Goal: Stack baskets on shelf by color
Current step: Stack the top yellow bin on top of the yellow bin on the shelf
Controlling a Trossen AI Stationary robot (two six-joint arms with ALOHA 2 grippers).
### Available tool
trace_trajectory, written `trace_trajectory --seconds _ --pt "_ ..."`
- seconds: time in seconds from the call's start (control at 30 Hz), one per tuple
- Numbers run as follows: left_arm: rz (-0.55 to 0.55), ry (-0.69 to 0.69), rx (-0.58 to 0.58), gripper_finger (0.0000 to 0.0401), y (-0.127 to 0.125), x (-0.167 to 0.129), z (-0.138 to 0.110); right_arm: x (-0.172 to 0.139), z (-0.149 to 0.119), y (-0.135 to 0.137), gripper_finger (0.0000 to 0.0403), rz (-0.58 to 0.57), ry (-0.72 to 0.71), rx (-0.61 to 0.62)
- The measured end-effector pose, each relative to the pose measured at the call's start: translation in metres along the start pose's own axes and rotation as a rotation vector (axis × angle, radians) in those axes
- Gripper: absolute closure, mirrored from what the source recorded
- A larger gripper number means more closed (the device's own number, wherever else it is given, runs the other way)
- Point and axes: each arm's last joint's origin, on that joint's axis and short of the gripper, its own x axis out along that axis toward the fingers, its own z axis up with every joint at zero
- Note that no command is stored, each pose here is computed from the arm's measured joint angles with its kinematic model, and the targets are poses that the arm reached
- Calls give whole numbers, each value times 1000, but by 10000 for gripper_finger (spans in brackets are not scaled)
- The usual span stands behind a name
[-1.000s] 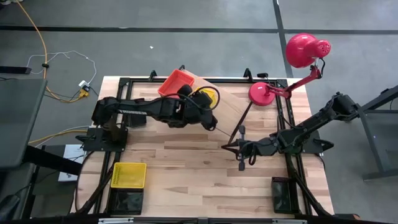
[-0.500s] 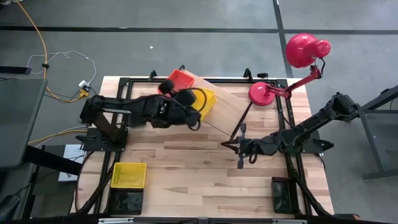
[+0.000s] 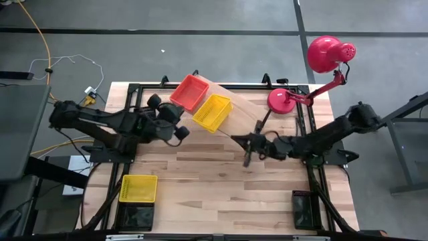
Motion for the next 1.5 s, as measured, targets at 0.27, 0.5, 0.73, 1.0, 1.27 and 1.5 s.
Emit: trace_trajectory --seconds 0.27,0.5,0.73,1.0,1.27,1.5 --pt "-377 -116 78 401 -8 -19 -46 40 -15 -25 403 -76 -1 62" --pt "-451 -164 -24 401 -30 -7 -97 61 -10 -27 403 -102 113 31" --pt "-450 -251 -147 401 -46 10 -123 71 0 -29 403 -162 195 28" --pt "-418 -306 -211 401 -50 37 -117 76 -1 -41 403 -204 210 70" --pt "-414 -277 -221 401 -52 63 -122 77 7 -39 403 -187 199 26" --pt "-400 -265 -228 401 -53 69 -124 86 46 -30 403 -190 106 -42"
